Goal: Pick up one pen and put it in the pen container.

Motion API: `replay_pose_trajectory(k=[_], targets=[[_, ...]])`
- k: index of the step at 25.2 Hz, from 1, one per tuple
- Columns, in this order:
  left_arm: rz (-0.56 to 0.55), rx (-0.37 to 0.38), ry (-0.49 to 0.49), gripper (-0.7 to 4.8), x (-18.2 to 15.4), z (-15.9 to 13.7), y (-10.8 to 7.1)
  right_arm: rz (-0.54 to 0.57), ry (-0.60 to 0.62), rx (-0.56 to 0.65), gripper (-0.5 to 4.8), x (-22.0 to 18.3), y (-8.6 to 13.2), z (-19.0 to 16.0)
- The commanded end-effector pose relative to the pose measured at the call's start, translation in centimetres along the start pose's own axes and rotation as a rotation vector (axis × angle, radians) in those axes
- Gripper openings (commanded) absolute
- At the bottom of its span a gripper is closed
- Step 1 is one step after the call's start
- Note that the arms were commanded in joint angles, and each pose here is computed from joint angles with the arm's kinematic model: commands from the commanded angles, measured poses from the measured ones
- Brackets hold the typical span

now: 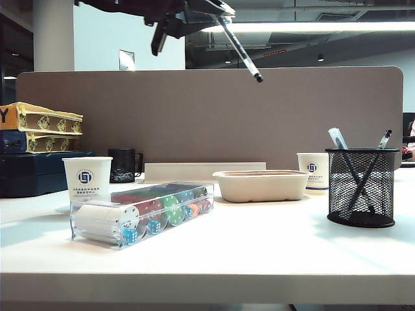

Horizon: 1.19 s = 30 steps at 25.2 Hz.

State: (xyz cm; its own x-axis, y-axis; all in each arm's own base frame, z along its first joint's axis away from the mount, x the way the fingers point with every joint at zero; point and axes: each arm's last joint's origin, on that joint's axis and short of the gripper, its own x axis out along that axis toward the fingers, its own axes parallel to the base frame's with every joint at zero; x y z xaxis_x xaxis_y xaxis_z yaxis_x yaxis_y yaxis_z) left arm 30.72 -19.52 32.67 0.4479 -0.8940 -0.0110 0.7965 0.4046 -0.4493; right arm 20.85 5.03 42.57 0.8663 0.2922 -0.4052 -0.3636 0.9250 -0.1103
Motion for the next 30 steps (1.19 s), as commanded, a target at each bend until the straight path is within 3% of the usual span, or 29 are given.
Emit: replay_pose_trajectory(k=[1,12,16,26,29,30], targets=[[-0.02,0.028,-0.013,-0.06,0.8,0.6,0.1,-0.015,0.008,0.006,3.31,-0.4,0.0,0.0],[-0.101,0.073,0.042,-0.06,6.1,0.1,-0.1,-0.088,0.089,0.024,3.25,-0.6,-0.7,-0.9],[-0.117,0.123,0.078,-0.06,8.3,0.1,-0.1,-0.129,0.072,0.039,3.25,-1.4,-1.4,-0.9],[-0.117,0.144,0.132,-0.06,10.8,-1.2,0.9,-0.288,-0.075,0.146,3.2,-5.9,-2.4,-0.6],[-0.115,0.134,0.161,-0.06,11.7,-2.6,1.6,-0.32,-0.119,0.144,1.74,-8.6,-1.8,-0.9],[-0.118,0.133,0.165,-0.06,11.9,-2.9,1.6,-0.32,-0.121,0.144,1.65,-9.0,-1.7,-1.0]])
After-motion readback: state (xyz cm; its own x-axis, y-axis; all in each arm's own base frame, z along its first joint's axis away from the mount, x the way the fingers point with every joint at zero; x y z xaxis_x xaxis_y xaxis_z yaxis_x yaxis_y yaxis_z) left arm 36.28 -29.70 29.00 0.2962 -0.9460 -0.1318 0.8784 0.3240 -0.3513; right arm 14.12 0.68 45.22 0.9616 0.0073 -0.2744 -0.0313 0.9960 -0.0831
